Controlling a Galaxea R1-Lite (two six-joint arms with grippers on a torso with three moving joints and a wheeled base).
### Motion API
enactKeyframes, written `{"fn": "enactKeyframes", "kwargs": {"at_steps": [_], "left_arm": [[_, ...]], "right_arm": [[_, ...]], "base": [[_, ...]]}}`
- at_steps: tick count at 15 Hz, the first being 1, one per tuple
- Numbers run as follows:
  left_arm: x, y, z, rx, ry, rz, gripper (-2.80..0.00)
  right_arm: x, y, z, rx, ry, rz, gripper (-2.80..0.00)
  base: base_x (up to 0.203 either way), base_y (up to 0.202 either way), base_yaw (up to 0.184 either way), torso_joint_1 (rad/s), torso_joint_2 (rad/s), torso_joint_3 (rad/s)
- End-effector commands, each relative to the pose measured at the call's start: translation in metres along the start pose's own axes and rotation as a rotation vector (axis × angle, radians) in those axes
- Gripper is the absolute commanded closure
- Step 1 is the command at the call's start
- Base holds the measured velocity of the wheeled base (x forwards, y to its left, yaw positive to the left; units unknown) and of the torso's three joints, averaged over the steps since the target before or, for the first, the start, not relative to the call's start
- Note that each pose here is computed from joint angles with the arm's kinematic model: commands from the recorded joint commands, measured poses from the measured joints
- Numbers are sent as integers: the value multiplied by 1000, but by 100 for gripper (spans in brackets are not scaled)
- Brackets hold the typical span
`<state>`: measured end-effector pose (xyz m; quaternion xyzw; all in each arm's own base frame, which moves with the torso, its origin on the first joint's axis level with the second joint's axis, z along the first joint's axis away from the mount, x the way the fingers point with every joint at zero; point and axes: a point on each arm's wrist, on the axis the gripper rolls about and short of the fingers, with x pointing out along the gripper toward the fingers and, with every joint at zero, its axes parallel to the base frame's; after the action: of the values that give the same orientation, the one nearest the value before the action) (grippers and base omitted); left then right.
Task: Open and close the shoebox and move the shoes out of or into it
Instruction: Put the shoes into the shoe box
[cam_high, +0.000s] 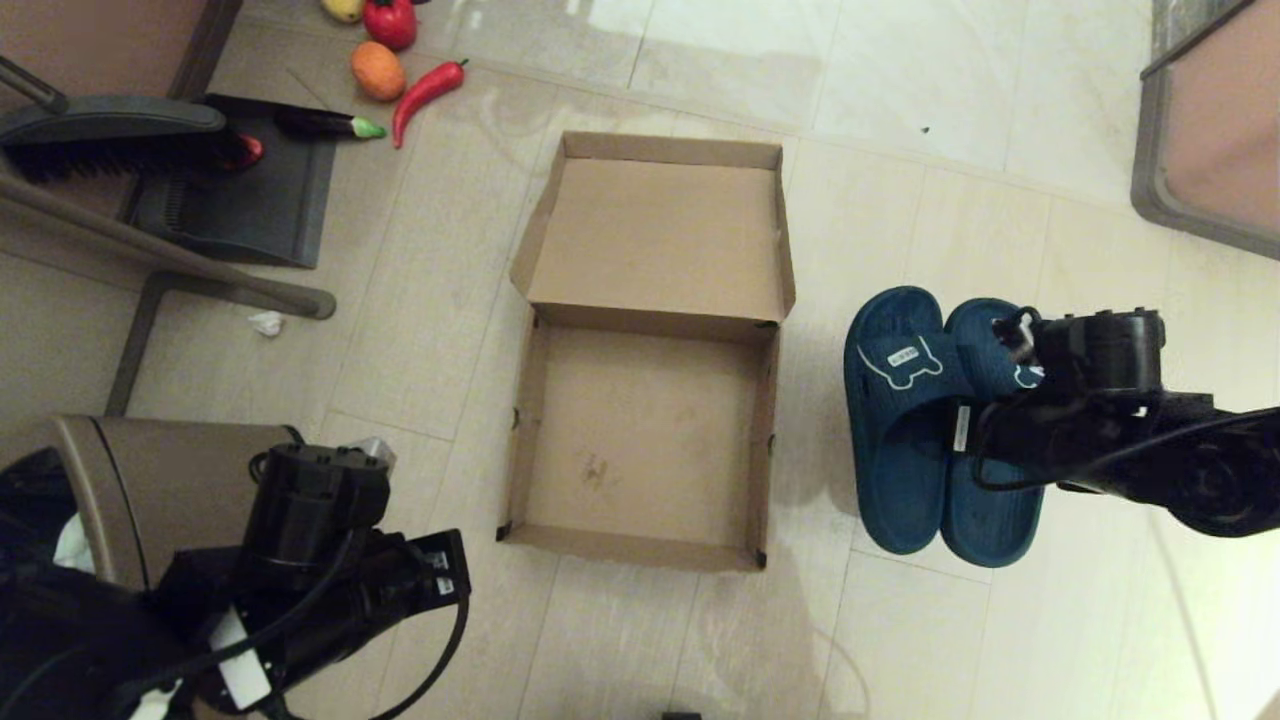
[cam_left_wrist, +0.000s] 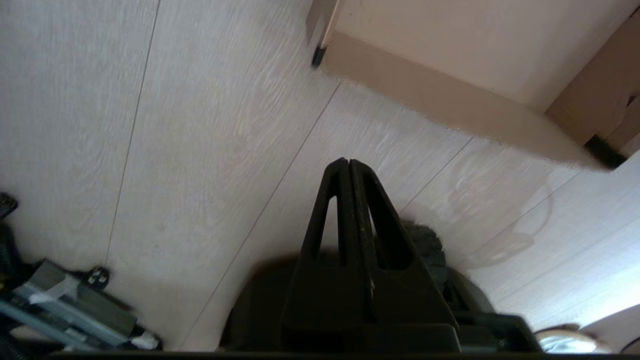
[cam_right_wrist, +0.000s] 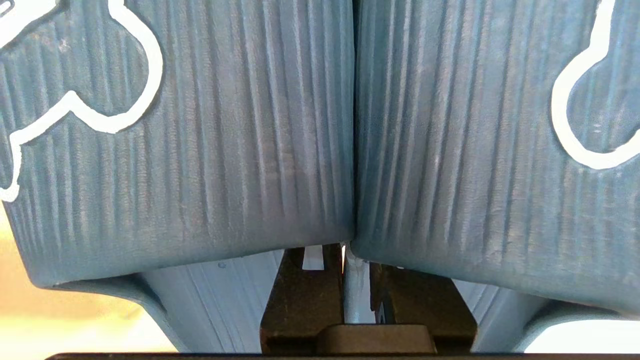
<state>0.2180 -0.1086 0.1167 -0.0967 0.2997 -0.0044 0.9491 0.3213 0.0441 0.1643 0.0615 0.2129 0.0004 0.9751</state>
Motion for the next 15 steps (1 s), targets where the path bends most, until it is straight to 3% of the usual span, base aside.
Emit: {"fn": "enactKeyframes", "kwargs": {"at_steps": [1,5,8,11,15], "left_arm": [[-2,5,-8,6,20,12,0],[-1,6,-11,9,2,4,0],[-1,5,-8,9,-15,16,0],[0,7,3,-24,-108,135,0],[-5,29,15,-80,-157,217,0]], "right_arm": [[-56,28,19,-19,-55,105,0],[-100,95,4,-82,34,312,0],[-86,145,-25,-167,135,404,0],[-42,197,-55,-207,181,399,0],[12,272,-80,-183,87,331,0]], "base": [[0,0,0,0,0,0],[0,0,0,0,0,0],[0,0,0,0,0,0],[0,0,0,0,0,0],[0,0,0,0,0,0]]}}
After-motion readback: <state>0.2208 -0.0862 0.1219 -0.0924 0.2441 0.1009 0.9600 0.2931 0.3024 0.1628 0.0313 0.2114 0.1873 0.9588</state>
